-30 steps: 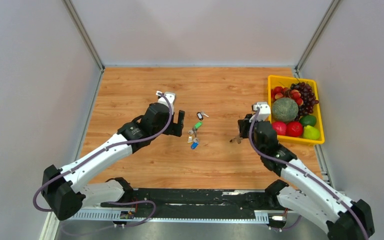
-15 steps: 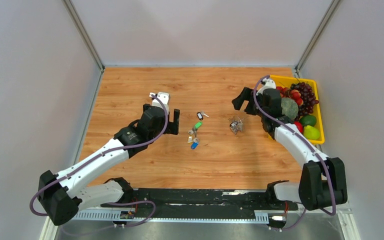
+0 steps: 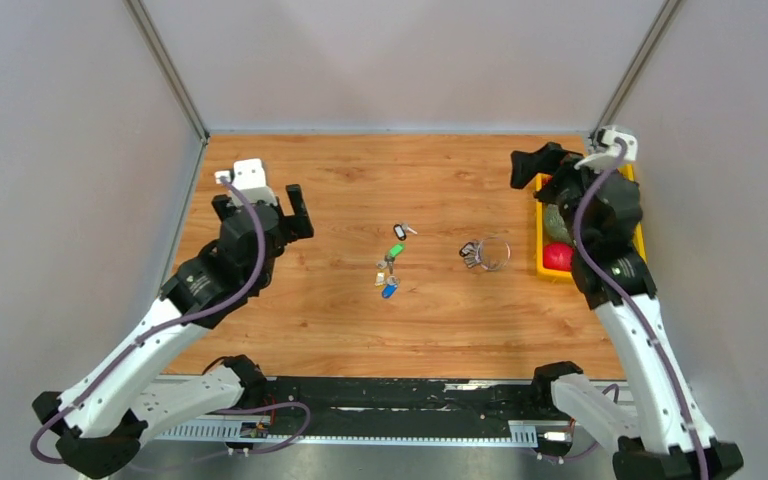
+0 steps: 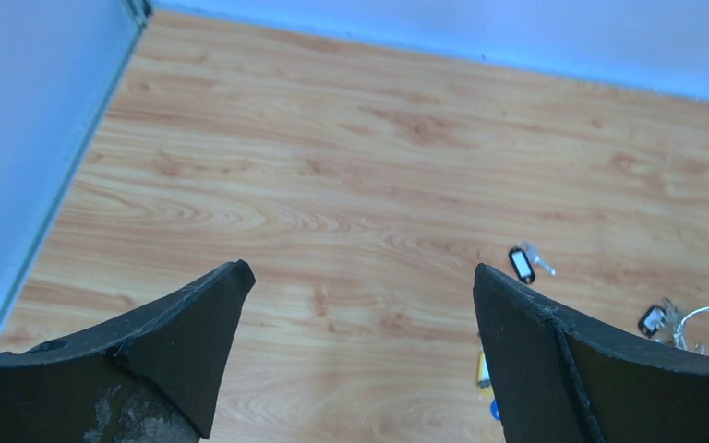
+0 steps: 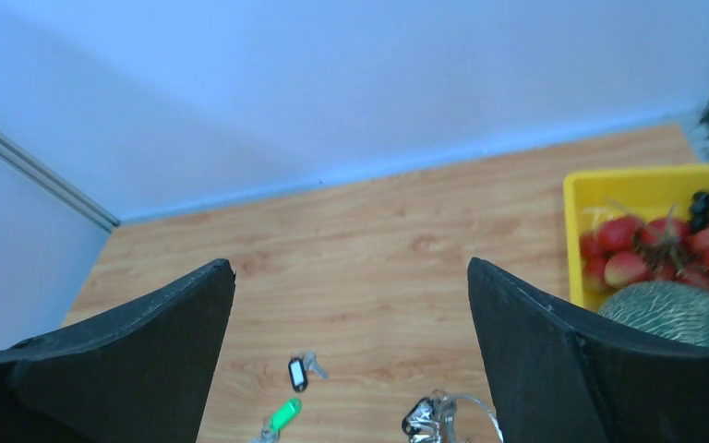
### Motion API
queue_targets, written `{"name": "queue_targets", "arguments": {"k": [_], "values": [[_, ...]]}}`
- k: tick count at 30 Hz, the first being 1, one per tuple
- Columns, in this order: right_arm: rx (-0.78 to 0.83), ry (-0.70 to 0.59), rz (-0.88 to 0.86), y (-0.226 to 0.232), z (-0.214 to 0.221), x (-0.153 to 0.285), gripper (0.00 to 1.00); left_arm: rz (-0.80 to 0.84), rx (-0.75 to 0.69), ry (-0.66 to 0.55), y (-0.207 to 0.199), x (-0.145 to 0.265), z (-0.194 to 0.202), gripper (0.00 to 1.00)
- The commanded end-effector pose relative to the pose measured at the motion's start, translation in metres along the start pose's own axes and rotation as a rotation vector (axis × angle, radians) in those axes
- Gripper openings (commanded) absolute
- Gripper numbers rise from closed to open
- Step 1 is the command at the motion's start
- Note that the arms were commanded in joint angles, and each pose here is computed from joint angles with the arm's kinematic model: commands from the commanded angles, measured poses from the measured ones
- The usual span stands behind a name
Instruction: Remove the keys from the keyring
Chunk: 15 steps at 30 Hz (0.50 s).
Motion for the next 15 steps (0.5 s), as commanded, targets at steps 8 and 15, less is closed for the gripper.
{"name": "queue_targets", "arguments": {"k": [8,15], "values": [[0.09,-0.282,-0.011,0.009,-0.064,0.09,1.0,-0.019,0.056,-0.222,0.046,0.044,-0.039,1.0],[0.111,-0.277,0.014,0.005,-0.063,0.096,1.0,-0.01,0.061,-0.229,0.044,0.043,-0.038,1.0]]}}
Point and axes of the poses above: each gripper's point midway between its finger pads, its own x axis back along the fingers, its own y axis along the line the jaws close on, z = x × y, the point moved 9 cm from there along x, back along the fingers, and after that the axes turned 6 degrees about -x, right-handed, at the moved point
